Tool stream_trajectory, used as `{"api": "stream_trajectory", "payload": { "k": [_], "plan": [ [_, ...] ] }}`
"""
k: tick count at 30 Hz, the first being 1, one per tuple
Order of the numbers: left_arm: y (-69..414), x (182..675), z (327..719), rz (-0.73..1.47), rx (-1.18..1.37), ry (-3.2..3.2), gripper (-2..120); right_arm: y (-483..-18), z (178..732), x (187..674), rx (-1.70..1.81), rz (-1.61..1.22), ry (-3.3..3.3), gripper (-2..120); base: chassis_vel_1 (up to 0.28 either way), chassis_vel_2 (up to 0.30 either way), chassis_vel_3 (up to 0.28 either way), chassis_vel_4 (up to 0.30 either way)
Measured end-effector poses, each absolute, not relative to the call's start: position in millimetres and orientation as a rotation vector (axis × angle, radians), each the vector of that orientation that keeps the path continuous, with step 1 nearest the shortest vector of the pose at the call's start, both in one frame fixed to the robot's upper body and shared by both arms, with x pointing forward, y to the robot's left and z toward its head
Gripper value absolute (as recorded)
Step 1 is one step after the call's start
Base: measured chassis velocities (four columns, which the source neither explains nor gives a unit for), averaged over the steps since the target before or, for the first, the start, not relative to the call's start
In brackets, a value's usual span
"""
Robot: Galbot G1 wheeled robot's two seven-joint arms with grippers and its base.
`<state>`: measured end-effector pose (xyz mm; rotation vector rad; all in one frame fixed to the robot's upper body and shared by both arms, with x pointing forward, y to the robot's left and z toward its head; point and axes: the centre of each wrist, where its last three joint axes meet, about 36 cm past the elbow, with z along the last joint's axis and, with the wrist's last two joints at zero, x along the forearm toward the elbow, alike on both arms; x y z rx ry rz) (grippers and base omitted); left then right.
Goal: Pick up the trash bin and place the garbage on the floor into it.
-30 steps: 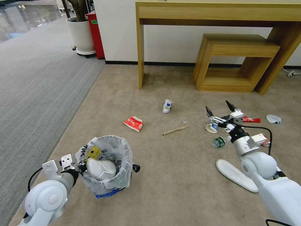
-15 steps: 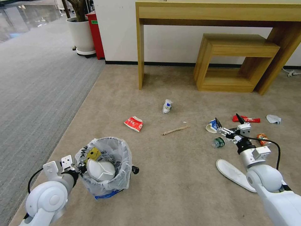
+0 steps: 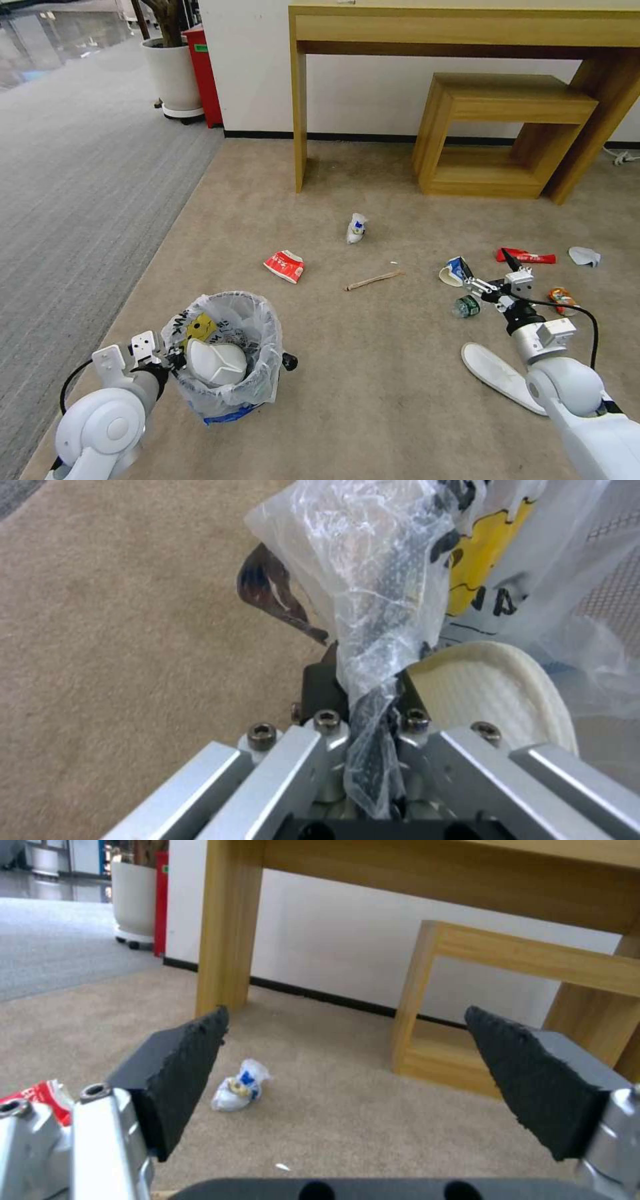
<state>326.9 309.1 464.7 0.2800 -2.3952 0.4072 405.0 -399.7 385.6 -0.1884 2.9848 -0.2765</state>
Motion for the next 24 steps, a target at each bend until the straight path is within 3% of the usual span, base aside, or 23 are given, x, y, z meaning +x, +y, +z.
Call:
{"api": "stream_trajectory", "payload": {
  "k": [9,15,19,24],
  "plan": [
    [308,326,464,0.408,0.281,-2.396,0,-400,384,405,-0.191,-0.279,2.982,82,-0.022,0.021,0.016,-0.017],
    [308,326,464,0.409,0.281,-2.396,0,-399,384,406,-0.199,-0.278,2.982,82,0.0,0.0,0.0,0.0],
    [308,326,464,0.41,0.281,-2.397,0,-401,383,406,-0.21,-0.281,2.984,84,-0.022,0.019,0.02,-0.028],
    [309,327,461,0.41,0.285,-2.394,0,-414,375,407,-0.248,-0.318,2.988,98,-0.017,0.036,0.022,-0.027]
  ]
}}
